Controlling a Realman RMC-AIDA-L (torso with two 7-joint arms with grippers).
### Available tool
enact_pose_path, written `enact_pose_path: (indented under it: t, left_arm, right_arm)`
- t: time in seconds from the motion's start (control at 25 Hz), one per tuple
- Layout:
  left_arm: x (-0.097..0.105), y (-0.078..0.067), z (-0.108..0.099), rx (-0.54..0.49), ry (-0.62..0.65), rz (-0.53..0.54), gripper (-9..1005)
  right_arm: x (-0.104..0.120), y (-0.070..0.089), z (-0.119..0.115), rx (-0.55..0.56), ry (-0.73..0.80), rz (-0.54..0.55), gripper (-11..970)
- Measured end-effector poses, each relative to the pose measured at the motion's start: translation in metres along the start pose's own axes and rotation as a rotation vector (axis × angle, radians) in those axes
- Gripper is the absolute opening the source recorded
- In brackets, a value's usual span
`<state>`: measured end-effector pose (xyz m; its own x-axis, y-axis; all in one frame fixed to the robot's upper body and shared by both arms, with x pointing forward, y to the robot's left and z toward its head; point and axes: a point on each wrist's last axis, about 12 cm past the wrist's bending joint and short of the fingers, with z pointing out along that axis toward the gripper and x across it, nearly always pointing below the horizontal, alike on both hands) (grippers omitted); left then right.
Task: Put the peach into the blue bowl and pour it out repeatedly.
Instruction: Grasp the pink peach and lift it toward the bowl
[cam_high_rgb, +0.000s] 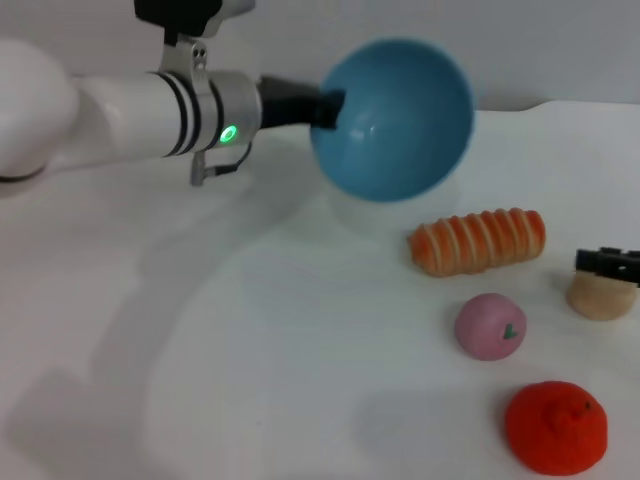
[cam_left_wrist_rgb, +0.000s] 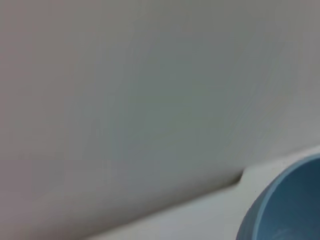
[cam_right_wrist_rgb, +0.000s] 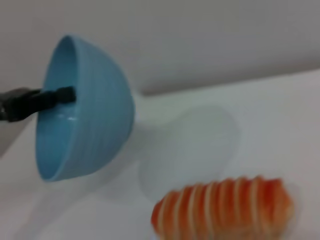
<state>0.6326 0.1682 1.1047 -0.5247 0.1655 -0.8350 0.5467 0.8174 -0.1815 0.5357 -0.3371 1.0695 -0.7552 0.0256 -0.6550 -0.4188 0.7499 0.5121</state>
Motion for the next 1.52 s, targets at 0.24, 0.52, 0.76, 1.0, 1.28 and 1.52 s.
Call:
enact_pose_path:
  t: [0.24, 0.52, 0.76, 1.0, 1.28, 1.52]
  left_arm:
    - [0.014, 0.004, -0.001, -0.046, 0.183, -0.027, -1]
    - [0.021, 0.009, -0.001, -0.131, 0.25, 0.007, -1]
    - [0.023, 0.012, -0.002, -0.148, 0.235, 0.001, -1]
    - [0.022, 0.012, -0.003, -0.148, 0.233, 0.001, -1]
    - [0.024, 0.013, -0.003, -0.15, 0.235, -0.003, -1]
    - [0.027, 0.014, -0.003, -0.151, 0.24, -0.013, -2]
  right_arm:
    - [-0.014, 0.017, 0.028, -0.035, 0.158, -0.047, 483]
    - [-0.006, 0.027, 0.056, -0.049, 0.266, -0.053, 462]
    - [0.001, 0.03, 0.077, -0.03, 0.305, -0.054, 444]
    - [0.003, 0.035, 0.088, -0.015, 0.342, -0.099, 427]
    - [0.0, 0.034, 0.087, -0.008, 0.331, -0.111, 406]
    - [-0.027, 0.042, 0.073, -0.053, 0.228, -0.155, 190]
